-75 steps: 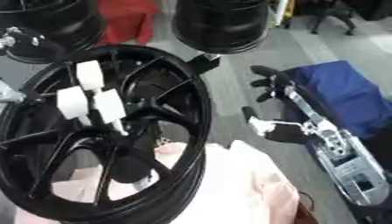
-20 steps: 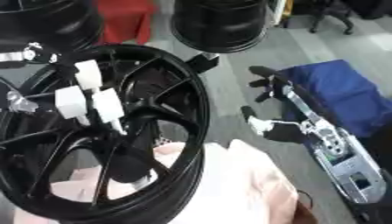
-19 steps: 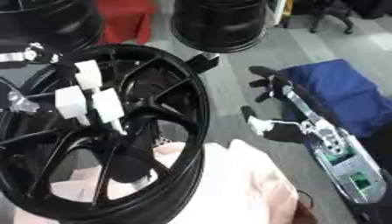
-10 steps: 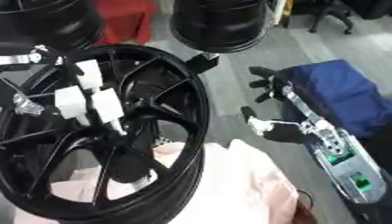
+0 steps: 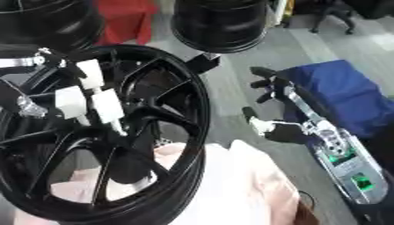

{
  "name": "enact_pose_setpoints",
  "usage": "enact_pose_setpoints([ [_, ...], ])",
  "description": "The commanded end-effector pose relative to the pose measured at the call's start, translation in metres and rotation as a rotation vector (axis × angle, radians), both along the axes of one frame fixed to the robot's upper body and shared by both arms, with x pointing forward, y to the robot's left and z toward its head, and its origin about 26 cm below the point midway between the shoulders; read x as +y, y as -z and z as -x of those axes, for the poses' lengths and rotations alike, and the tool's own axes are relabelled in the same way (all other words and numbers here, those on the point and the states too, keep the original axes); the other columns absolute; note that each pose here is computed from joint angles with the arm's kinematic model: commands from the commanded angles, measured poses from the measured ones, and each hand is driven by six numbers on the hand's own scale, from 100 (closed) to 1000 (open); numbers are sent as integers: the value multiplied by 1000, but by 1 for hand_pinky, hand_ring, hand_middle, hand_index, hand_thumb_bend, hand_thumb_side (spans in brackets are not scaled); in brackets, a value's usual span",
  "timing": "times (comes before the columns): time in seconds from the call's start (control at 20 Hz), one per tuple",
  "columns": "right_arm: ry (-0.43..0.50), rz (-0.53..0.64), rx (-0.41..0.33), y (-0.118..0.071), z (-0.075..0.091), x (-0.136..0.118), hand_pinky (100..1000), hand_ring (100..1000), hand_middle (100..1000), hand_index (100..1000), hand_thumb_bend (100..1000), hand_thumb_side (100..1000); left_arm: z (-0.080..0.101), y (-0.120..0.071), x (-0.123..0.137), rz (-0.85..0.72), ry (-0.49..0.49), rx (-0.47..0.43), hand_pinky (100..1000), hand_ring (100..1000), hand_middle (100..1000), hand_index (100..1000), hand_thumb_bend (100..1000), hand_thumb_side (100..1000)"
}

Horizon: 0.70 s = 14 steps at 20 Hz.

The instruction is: Pull the pin out of the wheel hub.

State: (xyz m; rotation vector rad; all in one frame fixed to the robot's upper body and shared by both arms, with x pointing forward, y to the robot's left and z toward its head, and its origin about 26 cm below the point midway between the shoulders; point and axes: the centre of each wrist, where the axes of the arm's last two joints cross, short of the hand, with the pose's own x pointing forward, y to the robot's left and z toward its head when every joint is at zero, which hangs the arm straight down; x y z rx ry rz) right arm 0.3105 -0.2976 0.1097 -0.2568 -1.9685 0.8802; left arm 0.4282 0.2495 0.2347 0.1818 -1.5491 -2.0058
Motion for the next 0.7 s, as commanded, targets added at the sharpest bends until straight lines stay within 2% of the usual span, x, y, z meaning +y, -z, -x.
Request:
enact_pose_setpoints([
  [0.05, -1, 20, -20, -9, -1, -5, 675, 859, 959, 961, 213, 255, 1, -12, 0, -159, 186, -33, 797, 665, 646, 840, 497, 507],
  [0.4, -1, 20, -20, -9, -1, -5, 676, 859, 959, 962, 214, 254, 3, -12, -2, -171, 199, -43, 754, 598, 579, 789, 434, 448],
  [0.7, -1, 20, -20, -9, -1, -5, 675, 859, 959, 962, 212, 254, 4, -12, -3, -162, 199, -61, 683, 521, 491, 720, 300, 373],
])
